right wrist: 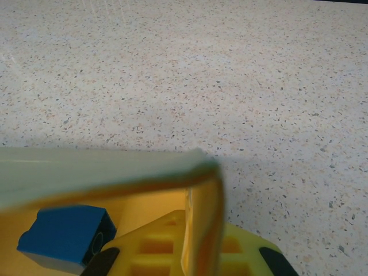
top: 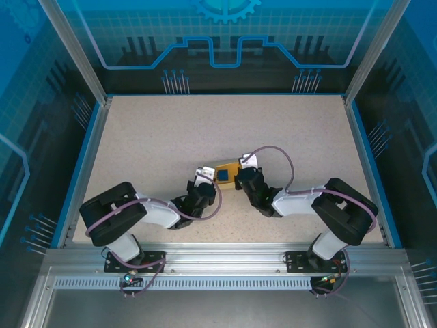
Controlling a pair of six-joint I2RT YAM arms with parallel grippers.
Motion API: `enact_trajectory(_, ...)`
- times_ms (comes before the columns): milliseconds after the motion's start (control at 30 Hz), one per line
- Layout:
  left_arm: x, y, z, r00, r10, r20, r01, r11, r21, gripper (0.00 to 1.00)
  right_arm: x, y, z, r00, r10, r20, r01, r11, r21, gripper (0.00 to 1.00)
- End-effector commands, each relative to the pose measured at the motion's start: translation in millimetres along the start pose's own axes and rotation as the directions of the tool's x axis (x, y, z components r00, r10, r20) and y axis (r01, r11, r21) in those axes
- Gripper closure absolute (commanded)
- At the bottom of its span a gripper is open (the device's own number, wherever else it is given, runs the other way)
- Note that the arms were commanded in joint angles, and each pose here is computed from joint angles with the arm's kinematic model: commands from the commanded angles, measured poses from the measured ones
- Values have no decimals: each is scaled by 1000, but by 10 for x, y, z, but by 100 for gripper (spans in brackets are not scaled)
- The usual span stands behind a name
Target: Fold the paper box
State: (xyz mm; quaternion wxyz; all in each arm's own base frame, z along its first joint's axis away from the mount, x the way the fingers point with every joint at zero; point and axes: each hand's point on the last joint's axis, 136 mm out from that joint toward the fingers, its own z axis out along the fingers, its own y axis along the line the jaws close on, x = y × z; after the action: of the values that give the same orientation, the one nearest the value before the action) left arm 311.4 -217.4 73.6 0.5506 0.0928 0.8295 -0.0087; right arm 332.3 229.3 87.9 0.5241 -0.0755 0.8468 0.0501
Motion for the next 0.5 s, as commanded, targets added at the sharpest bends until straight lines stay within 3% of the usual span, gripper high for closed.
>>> enact_trajectory(0,-31,-6,-91,1000,-25,-1,25,999,26,69,321,-26,-44,994,-65,-91,66,998,12,96)
enact_trajectory(467,-26,171,-345,999,-45,-29,46,998,47,49,280,-70,-68,993,-86,-79,90,995,42,98)
